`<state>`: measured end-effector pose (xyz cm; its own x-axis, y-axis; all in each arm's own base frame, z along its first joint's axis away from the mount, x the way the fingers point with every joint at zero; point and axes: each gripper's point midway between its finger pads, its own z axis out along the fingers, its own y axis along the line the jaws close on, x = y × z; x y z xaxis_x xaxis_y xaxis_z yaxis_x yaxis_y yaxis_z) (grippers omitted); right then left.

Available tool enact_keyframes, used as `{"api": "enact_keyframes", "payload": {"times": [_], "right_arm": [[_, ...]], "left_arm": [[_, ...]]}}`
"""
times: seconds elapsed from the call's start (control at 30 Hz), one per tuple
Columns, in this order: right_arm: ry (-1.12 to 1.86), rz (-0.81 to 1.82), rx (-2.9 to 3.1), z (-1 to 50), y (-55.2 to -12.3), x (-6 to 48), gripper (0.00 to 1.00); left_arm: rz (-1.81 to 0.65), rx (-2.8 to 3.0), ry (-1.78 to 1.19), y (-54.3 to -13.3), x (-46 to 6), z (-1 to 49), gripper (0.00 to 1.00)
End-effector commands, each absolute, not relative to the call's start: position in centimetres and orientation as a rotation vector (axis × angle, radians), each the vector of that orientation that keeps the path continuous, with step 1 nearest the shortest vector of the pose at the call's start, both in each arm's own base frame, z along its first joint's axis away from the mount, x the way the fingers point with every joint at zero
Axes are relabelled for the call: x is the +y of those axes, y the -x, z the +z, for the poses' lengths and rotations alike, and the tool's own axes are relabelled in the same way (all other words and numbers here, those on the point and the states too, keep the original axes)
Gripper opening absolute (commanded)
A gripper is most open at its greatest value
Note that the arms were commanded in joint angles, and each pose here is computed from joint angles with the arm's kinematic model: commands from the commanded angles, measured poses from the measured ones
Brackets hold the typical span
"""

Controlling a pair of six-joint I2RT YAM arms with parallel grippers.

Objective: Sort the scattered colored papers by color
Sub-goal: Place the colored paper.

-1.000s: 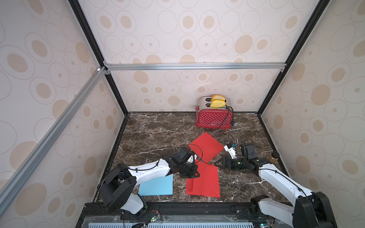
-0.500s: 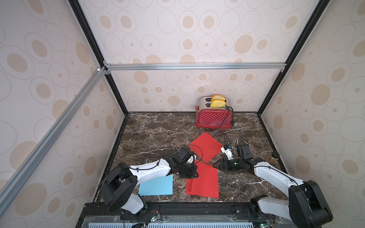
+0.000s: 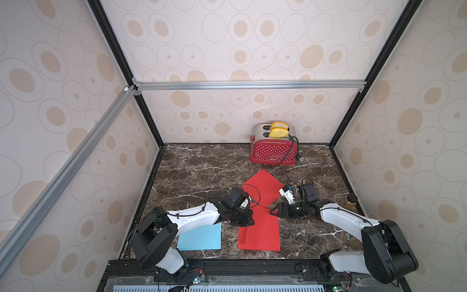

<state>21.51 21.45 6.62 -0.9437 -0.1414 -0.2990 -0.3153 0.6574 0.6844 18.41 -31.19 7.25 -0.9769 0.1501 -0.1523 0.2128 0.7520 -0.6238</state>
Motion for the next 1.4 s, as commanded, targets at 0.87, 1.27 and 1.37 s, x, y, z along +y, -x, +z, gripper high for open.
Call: {"api": "enact_keyframes", "payload": {"times": [0.87, 1.27, 1.37], "right_arm": [[0.462, 1.071, 2.734, 3.0, -22.4, 22.4, 0.59], [0.472, 1.050, 2.761, 2.5, -22.4, 22.3, 0.59], [0.474, 1.049, 2.766, 2.5, -22.4, 22.3, 0.59]], "left_arm": [[-1.000, 2.863, -0.319, -18.7, -30.8, 7.6, 0.00], [-0.756, 2.931, -0.376, -18.2, -27.6, 8.9, 0.28], [-0.536, 2.954, -0.373, -18.2, -24.6, 9.8, 0.29]]}}
